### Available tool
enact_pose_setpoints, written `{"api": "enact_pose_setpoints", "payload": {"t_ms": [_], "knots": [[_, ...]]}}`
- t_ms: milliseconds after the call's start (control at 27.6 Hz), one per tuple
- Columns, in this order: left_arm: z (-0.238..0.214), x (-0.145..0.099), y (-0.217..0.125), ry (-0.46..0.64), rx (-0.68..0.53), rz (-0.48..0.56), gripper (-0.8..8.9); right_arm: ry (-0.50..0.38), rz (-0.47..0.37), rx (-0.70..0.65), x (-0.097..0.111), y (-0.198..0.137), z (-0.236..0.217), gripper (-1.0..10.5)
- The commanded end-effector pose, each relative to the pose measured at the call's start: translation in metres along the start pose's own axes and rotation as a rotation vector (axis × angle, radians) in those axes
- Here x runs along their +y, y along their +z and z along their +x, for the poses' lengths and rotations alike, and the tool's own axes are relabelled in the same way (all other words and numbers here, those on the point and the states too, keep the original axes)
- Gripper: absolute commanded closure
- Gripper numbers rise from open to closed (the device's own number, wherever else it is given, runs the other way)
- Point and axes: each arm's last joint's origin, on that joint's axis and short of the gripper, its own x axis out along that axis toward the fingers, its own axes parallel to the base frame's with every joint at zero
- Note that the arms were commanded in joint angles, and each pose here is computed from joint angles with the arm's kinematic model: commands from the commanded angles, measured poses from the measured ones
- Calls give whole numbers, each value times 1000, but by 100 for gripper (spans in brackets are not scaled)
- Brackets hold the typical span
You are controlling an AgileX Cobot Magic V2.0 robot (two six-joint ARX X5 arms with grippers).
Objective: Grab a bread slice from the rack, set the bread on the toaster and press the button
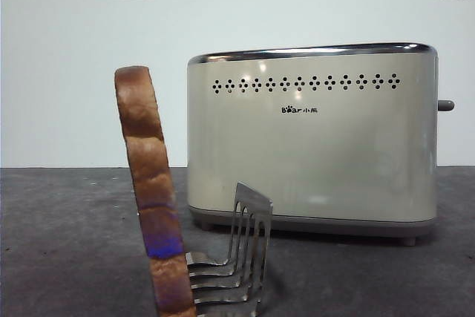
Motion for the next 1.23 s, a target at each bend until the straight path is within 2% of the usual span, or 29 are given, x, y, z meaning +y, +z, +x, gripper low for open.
{"api": "enact_pose_setpoints", "payload": {"t_ms": [36, 218, 472, 580, 689, 725, 762, 798, 834, 943, 1088, 1233], "knots": [[-5, -10, 2, -3, 41, 44, 817, 29, -51, 21, 6, 12, 2, 954], [-16, -31, 5, -1, 100, 94, 817, 10, -48, 109, 12, 27, 8, 954], [-31, -64, 10, 104, 160, 189, 806, -34, -60, 234, 15, 38, 19, 950], [-37, -81, 12, 89, 184, 225, 699, -36, -71, 244, 16, 41, 22, 949], [-45, -106, 14, 54, 202, 294, 640, -35, -80, 245, 17, 44, 24, 949], [-47, -115, 14, 40, 205, 309, 566, -34, -81, 244, 18, 44, 23, 949], [-49, -123, 15, 27, 207, 318, 440, -34, -81, 241, 18, 45, 23, 949], [-50, -131, 16, 17, 214, 306, 323, -33, -81, 240, 18, 45, 23, 949], [-51, -138, 16, -1, 227, 310, 268, -33, -82, 241, 18, 45, 23, 949], [-44, -152, 17, 1, 280, 272, 270, -32, -88, 240, 18, 45, 23, 949], [-17, -160, 11, 102, 394, 187, 269, -16, -86, 249, 18, 45, 22, 949], [8, -169, 13, 126, 411, 133, 270, 0, -81, 273, 18, 43, 22, 949]]}}
